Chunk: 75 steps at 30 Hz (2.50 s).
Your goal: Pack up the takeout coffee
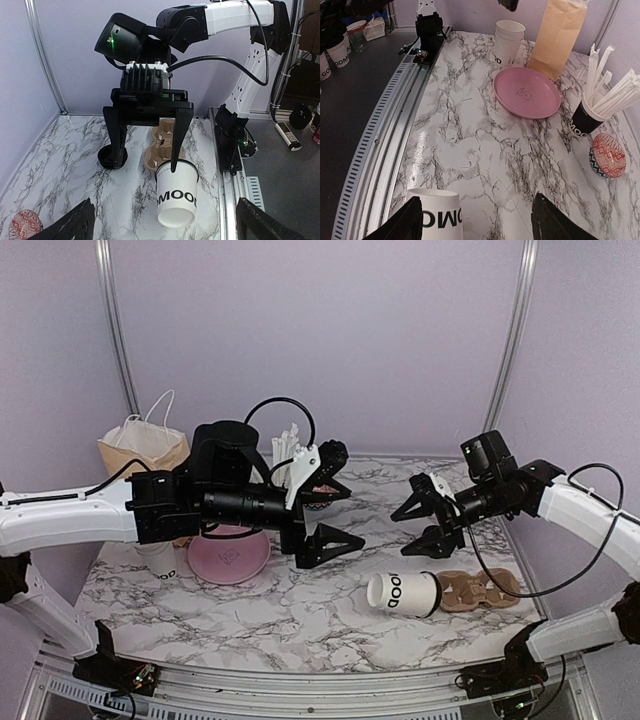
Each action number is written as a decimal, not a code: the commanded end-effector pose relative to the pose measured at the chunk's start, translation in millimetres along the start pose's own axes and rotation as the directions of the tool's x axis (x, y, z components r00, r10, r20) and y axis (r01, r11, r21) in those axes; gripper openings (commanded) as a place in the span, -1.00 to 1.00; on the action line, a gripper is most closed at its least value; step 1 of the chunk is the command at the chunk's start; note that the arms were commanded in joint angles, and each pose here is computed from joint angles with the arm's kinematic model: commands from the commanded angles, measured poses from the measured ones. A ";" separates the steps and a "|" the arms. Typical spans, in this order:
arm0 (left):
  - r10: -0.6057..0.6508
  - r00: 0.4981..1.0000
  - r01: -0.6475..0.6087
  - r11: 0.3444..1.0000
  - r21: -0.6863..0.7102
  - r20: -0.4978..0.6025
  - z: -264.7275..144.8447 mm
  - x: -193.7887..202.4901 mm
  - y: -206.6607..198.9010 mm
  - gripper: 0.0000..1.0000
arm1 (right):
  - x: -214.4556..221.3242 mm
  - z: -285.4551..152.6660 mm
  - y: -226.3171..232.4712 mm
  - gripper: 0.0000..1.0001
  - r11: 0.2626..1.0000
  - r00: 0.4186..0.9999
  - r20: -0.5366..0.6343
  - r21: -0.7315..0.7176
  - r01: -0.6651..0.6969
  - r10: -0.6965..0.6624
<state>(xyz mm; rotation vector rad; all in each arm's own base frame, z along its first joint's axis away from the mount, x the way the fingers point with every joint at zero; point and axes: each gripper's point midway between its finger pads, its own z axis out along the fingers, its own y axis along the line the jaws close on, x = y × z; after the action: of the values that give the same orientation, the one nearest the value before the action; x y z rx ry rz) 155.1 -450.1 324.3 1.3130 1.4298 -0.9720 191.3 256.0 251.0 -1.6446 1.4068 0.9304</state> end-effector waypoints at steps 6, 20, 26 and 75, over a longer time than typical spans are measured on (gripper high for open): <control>0.035 0.999 -0.031 0.988 0.154 -0.025 -7.5 22.0 -33.3 0.98 | 12.4 8.9 -17.8 0.45 0.999 0.999 -0.036 0.049 -0.021 0.023; 0.031 0.997 -0.021 0.990 0.139 -0.068 16.2 26.6 -48.9 0.97 | 19.6 -16.1 -49.8 0.54 0.973 0.988 -0.018 0.178 -0.145 0.151; -0.024 0.931 -0.041 0.984 -0.171 -0.363 85.7 83.3 -38.7 0.98 | 40.3 -70.8 -96.4 0.69 0.875 0.959 0.006 0.409 -0.261 0.283; 0.057 0.905 -0.078 0.996 -0.033 -0.421 139.2 159.0 -79.6 0.44 | 32.0 -97.0 -54.6 0.84 0.846 0.912 0.022 0.364 -0.390 0.411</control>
<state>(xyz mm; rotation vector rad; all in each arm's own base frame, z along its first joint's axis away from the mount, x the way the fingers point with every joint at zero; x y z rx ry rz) 96.2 -548.7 52.4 1.7334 1.8738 -0.3753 279.6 153.1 249.2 -1.0538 1.9590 0.7043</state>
